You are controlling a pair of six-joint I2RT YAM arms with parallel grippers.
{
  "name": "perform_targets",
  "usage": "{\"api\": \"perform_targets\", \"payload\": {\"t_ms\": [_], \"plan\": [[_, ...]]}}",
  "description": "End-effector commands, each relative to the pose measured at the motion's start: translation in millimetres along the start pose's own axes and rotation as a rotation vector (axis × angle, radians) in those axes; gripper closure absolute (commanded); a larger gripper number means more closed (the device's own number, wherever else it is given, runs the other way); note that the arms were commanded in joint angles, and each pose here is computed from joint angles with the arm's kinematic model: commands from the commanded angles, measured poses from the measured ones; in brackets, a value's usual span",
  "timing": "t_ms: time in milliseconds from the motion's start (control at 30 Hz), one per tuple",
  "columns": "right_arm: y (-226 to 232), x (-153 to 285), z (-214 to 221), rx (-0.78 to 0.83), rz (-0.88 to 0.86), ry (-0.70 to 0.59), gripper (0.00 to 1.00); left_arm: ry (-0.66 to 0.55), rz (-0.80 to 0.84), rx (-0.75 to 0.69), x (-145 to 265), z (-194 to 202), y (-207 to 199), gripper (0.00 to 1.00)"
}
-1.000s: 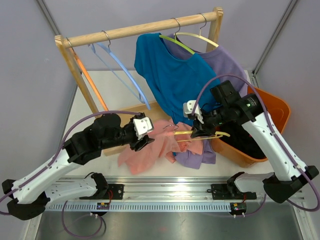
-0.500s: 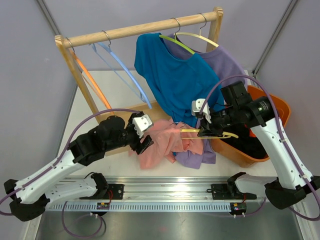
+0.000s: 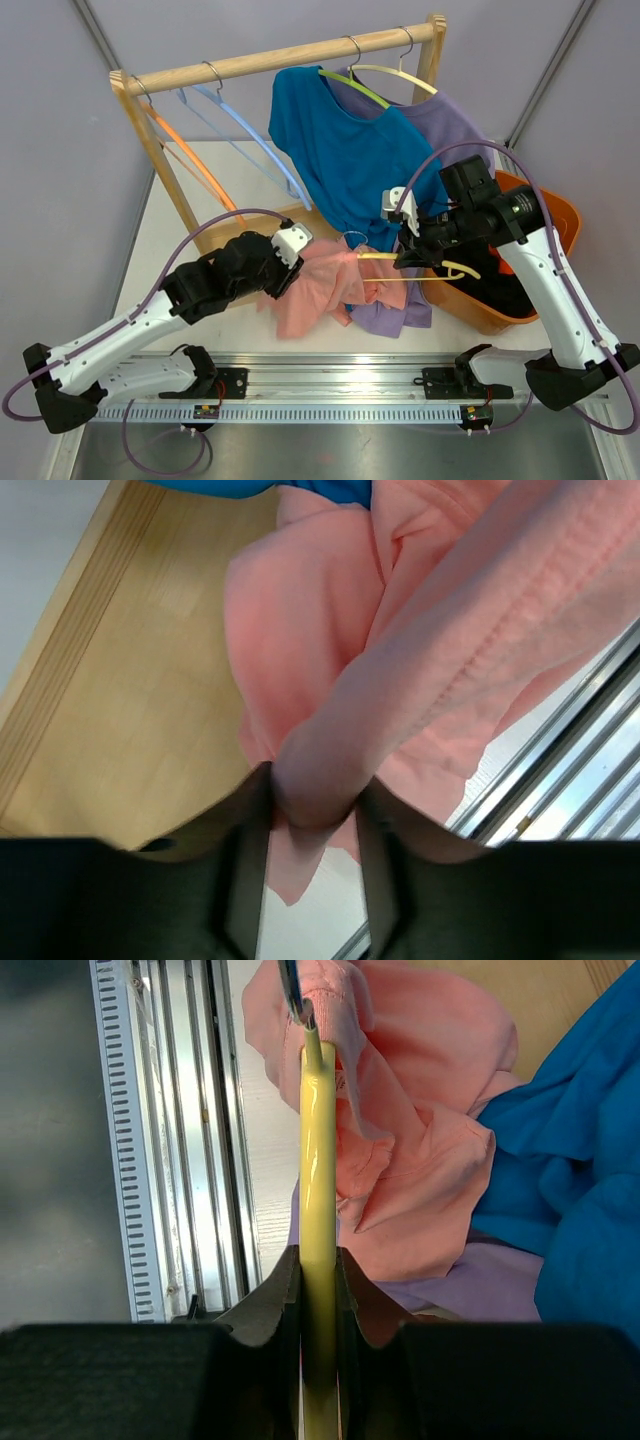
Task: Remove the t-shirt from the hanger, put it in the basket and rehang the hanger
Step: Remove the tshirt from the hanger
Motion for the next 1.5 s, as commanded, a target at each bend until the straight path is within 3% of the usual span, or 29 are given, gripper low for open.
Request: {"api": "perform_targets", "payload": {"t_ms": [0,33,133,400,600,833,933,1033,1200,1267,1467], "plan": [[3,10,-8,-0.036,0.007,-0.027,1.0,-0.031,-0.018,0.043,-2,4,2,0.69],[3,10,-8,-0.043,0.004,-0.028,1.0,-0.031,-0.017,0.046,-3,5,2,0.81],[2,11,-7,-0.047,0.011,-0.019,1.0,-0.024,-0.019,0.056,-6,6,1,1.0],[-4,22,6,-0.077,0.059,0.012,1.0,-0.024,-0.139,0.097,14,16,20,1.0],[-1,28,12,-0.07,0.055,0.008,1.0,-0.054,-0.186,0.137,29,21,33,0.91],[-1,32,14,-0.067,0.072,0.009,1.0,-0.05,-0.216,0.163,33,27,40,0.92],[0,33,14,-0.07,0.071,0.005,1.0,-0.051,-0.223,0.17,34,29,42,0.79],[2,33,14,-0.074,0.072,-0.001,1.0,-0.054,-0.224,0.175,34,31,43,0.76],[2,33,13,-0.076,0.074,-0.008,1.0,-0.045,-0.207,0.181,33,31,43,0.86],[1,33,12,-0.076,0.075,-0.01,1.0,-0.038,-0.202,0.178,32,32,43,1.0],[0,35,9,-0.076,0.091,-0.021,1.0,-0.051,-0.165,0.196,30,31,40,1.0]]}}
Point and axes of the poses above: each gripper's point midway between its finger pads, its own x axis back along the fingers, its own y axis along the line the jaws close on, z = x × y, the point moved 9 cm from there along x, back along the fingers, and after that the axes turned 15 degrees about x, right-handed, at the moved point
